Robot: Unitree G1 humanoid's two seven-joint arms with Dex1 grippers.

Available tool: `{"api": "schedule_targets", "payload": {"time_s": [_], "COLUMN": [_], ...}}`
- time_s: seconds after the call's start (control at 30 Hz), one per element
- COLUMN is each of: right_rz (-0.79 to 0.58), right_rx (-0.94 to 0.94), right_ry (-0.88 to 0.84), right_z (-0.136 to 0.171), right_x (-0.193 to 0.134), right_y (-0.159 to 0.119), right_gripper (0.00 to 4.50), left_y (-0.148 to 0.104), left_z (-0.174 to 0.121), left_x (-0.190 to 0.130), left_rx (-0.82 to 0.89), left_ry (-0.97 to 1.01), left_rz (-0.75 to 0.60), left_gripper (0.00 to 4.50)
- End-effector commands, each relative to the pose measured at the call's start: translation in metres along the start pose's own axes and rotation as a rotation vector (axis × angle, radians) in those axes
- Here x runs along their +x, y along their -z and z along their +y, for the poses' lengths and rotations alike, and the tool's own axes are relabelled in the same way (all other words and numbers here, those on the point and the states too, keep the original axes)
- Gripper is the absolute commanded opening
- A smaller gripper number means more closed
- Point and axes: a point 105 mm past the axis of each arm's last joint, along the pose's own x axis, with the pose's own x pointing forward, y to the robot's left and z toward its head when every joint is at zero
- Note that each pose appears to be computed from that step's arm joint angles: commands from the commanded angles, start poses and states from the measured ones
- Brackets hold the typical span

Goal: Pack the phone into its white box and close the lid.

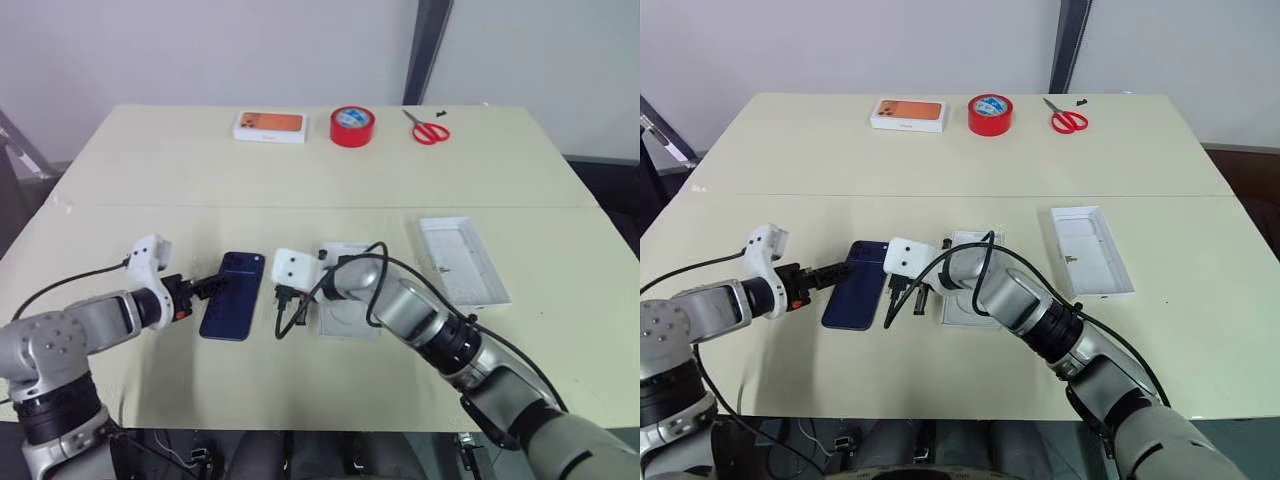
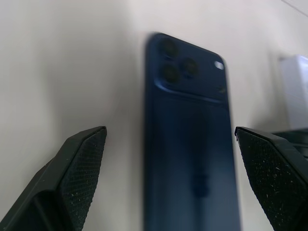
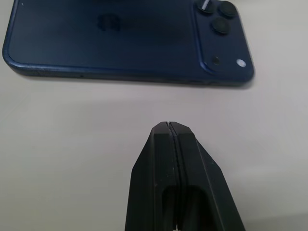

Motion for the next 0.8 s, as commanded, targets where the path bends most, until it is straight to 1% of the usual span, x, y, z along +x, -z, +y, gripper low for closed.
{"api": "schedule_targets", "payload": {"time_s": [0.03,0.23,0.43,0.63,0.8], "right_rz": [-0.019,-0.019,-0.018,-0.022,-0.025], "right_rx": [-0.056,-0.071,-0.073,-0.064,-0.057], "right_ry": [-0.008,-0.024,-0.021,-0.018,-0.014], "right_z": [0.001,0.004,0.002,0.002,0.002], "right_x": [0.002,0.001,0.0,0.001,0.001], "right_y": [-0.011,-0.01,-0.009,-0.009,-0.009], "right_gripper": [0.0,0.0,0.0,0.0,0.0], "left_y": [0.038,0.046,0.042,0.032,0.036], "left_z": [-0.022,-0.041,-0.045,-0.047,-0.051], "left_x": [0.017,0.02,0.018,0.016,0.016], "left_rx": [-0.025,-0.034,-0.063,-0.118,-0.149], "left_ry": [0.106,0.184,0.217,0.256,0.302], "left_rz": [0.153,0.156,0.136,0.093,0.124], "left_gripper": [4.48,4.48,4.48,4.48,4.48]}}
